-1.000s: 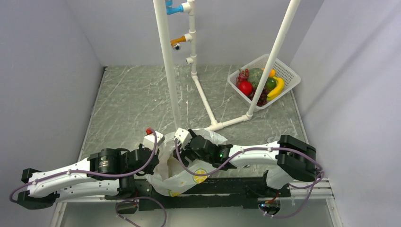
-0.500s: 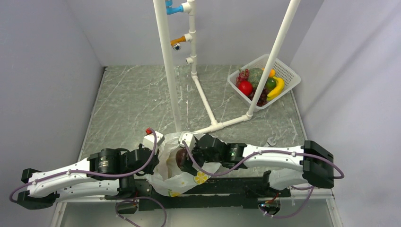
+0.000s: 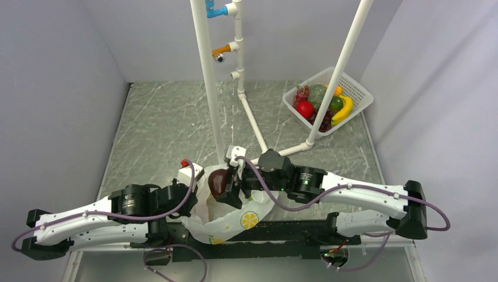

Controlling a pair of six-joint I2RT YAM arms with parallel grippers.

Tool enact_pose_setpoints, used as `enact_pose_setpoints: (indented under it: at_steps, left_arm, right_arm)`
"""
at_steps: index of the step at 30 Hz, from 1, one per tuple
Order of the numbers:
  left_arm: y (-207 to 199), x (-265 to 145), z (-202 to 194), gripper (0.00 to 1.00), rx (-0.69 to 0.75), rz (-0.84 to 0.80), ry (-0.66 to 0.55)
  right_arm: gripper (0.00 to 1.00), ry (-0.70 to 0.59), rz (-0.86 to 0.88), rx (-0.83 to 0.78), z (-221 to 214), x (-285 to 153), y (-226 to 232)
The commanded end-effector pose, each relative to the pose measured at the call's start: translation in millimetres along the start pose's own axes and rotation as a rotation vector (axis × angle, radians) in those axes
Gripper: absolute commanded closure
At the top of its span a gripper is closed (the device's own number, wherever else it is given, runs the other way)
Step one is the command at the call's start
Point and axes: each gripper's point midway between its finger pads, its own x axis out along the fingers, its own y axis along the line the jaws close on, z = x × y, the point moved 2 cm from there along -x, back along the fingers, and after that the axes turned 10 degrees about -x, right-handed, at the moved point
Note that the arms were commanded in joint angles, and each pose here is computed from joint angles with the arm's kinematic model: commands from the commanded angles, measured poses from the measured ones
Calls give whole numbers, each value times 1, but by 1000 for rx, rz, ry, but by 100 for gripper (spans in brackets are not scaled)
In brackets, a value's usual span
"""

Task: Take the fake fruits out of the plastic bag

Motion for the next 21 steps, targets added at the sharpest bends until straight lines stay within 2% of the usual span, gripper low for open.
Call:
enact_pose_setpoints:
  at_steps: [1,8,11,21]
  left_arm:
    - [-7,-4,9,100,-28,-20,-31]
    - [-7,-3,8,100,-19,-17,-23]
    - [-7,-4,9,100,-24,-18,-27]
    - [-7,-4,9,100,-21,-17,-26]
  right_arm:
    - [100,-101,-169,-32,46,-25,-28]
    - [94,-143,-712,62,40,-78,-109]
    - [100,-115,-822,108,25,-95,-131]
    - [100,-78,-1117,305,-35,-149,-180]
